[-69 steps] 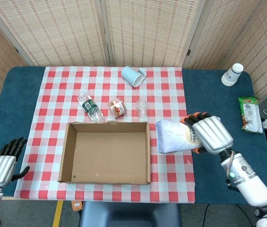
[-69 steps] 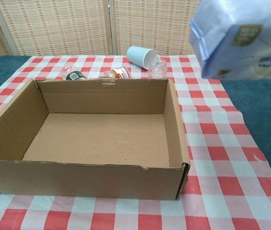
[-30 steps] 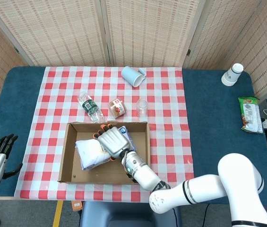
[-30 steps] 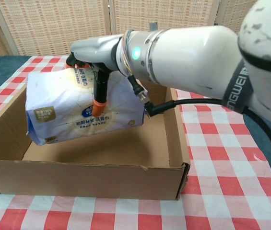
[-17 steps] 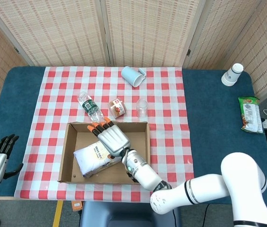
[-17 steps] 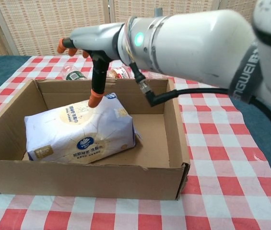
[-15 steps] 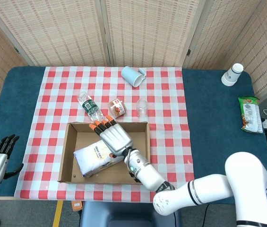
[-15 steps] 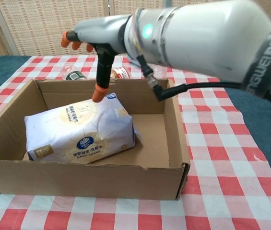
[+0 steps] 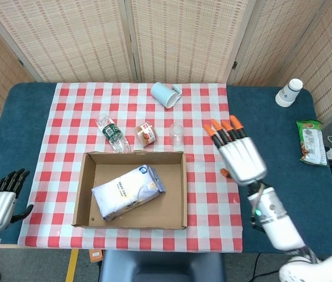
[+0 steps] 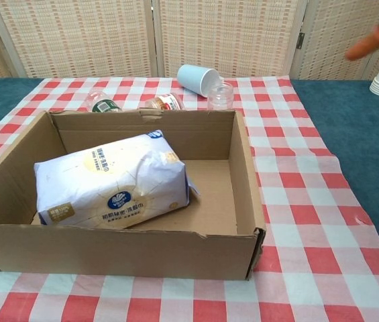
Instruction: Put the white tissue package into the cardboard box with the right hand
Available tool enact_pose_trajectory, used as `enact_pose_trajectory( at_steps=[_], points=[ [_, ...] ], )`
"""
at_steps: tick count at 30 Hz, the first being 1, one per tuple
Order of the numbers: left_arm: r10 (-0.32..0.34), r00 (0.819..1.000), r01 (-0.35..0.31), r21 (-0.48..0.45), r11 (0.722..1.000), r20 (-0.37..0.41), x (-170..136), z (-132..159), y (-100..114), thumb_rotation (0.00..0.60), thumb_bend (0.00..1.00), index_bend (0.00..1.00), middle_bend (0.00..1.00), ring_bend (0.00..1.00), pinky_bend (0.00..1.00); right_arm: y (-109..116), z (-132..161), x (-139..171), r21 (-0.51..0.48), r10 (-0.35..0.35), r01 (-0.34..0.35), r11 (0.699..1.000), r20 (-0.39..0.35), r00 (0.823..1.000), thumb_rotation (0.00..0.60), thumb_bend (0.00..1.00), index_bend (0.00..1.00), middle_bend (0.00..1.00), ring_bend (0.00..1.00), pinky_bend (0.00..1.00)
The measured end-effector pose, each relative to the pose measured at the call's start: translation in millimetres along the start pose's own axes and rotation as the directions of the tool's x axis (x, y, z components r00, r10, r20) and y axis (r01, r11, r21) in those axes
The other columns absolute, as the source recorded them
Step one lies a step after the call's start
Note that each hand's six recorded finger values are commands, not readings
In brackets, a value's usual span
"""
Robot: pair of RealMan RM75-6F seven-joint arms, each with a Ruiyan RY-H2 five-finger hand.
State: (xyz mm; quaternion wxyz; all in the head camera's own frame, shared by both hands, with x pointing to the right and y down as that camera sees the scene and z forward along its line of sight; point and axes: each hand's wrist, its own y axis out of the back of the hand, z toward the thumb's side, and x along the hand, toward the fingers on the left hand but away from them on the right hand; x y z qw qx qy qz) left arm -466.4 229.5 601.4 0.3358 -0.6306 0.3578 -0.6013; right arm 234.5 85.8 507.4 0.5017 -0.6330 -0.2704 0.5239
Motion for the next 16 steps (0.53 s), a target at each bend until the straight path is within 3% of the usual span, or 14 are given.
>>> enact_pose_trajectory(
  at_steps=[6, 9, 12, 16],
  points=[
    [0.003, 1.0, -0.003, 0.003, 1.0, -0.002, -0.2, 1.0, -0.2, 0.6, 0.28, 0.0, 0.0, 0.0, 0.13, -31.2, -70.4, 59.6, -0.035, 0.012, -0.009, 0.999, 0.083, 0.996, 0.6, 0.0, 0.01, 0.0, 0.0, 0.0],
    [0.007, 1.0, -0.007, 0.001, 1.0, 0.001, -0.5, 2.1, 0.5, 0.6, 0.28, 0.0, 0.0, 0.0, 0.13, -52.9, -102.0, 85.8, -0.003, 0.022, -0.022, 1.0, 0.119, 0.993, 0.6, 0.0, 0.0, 0.0, 0.0, 0.0],
    [0.001, 1.0, -0.001, 0.002, 1.0, 0.003, 0.6, 3.5, -0.9, 0.6, 0.28, 0.0, 0.0, 0.0, 0.13, -77.7, -124.5, 111.9, 0.013, 0.037, -0.04, 0.999, 0.148, 0.988, 0.6, 0.0, 0.0, 0.0, 0.0, 0.0],
    [-0.002, 1.0, 0.002, 0.007, 1.0, 0.009, 2.0, 6.1, -2.6, 0.6, 0.28, 0.0, 0.0, 0.0, 0.13, -104.1, -135.1, 138.9, -0.04, 0.041, -0.035, 0.999, 0.165, 0.985, 0.6, 0.0, 0.0, 0.0, 0.0, 0.0]
  ],
)
